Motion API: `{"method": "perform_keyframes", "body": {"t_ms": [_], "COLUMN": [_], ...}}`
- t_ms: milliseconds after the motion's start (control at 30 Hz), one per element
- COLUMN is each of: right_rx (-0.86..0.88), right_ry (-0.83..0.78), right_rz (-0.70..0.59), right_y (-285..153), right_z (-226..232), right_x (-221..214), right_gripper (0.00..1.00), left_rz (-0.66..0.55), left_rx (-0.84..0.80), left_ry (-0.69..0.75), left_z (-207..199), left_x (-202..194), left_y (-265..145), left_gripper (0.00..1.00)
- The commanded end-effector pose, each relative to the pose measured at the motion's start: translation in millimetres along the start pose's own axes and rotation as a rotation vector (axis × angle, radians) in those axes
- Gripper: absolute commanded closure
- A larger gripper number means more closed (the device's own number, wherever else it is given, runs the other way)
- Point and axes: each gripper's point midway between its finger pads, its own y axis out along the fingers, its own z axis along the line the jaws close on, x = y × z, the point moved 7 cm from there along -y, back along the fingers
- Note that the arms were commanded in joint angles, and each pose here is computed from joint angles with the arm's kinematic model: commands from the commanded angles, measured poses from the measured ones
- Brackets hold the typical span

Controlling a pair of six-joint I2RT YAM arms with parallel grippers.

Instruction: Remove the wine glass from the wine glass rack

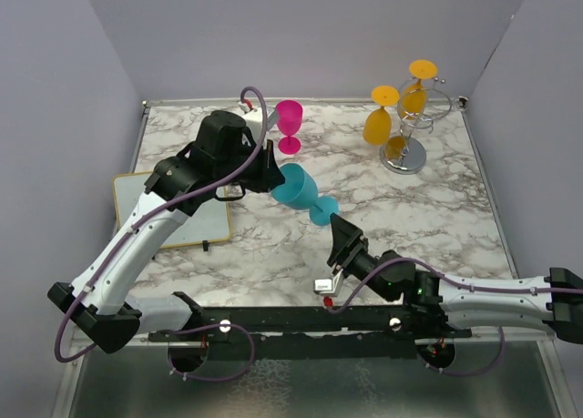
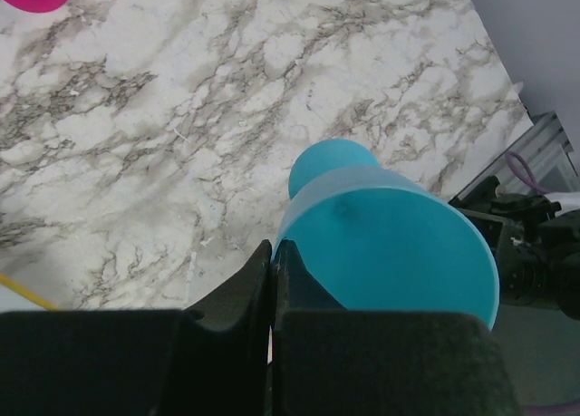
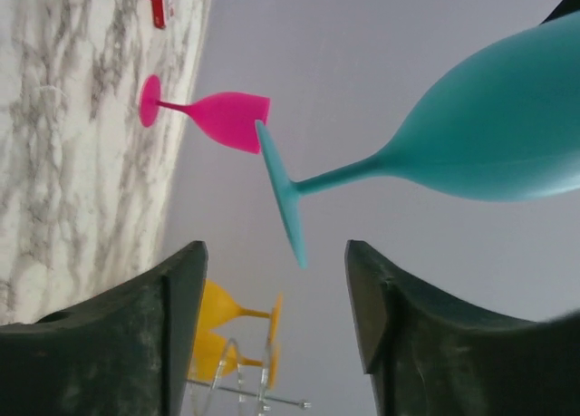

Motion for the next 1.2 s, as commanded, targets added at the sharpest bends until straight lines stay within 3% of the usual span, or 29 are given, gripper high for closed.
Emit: {"method": "perform_keyframes", "body": {"t_ms": [0,33,233,400,533,667,767,833,1033,1167], "right_rx": [-0.059,-0.044,0.048,-0.03,-0.291,-0.283,-0.264,-0.254,-0.167,-0.185], "right_ry": [0.15,0.199,0.559,1.025,1.399,1.681,1.804,1.882,1.946,1.952], "right_rz": [-0.031,-0.039,-0.032,0.088,0.246,0.436,0.566,0.588,0.4,0.367], "right_y": [3,4,22,40,37,42,43,44,48,43], "right_z": [-17,-19,-14,-21,-33,-6,11,11,-21,-37], "right_x": [2,3,8,-29,-64,-91,-112,-122,-118,-119], "right_gripper": [0.17,0.07,0.06,0.05,0.02,0.0,0.0,0.0,0.0,0.0], "left_rz": [-0.104,-0.117,-0.133,-0.088,-0.055,-0.043,-0.029,-0.014,-0.002,-0.013], "left_rx": [0.106,0.147,0.394,0.485,0.457,0.472,0.491,0.503,0.584,0.597], "left_ry": [0.023,0.025,0.058,0.079,0.043,0.023,0.011,0.003,0.009,0.009], "left_z": [4,8,39,65,82,98,110,118,142,151], "left_x": [20,22,23,22,27,37,43,45,47,52], "left_y": [-16,-18,-9,16,45,76,101,118,155,171], "left_gripper": [1.0,1.0,1.0,1.0,1.0,1.0,1.0,1.0,1.0,1.0]}}
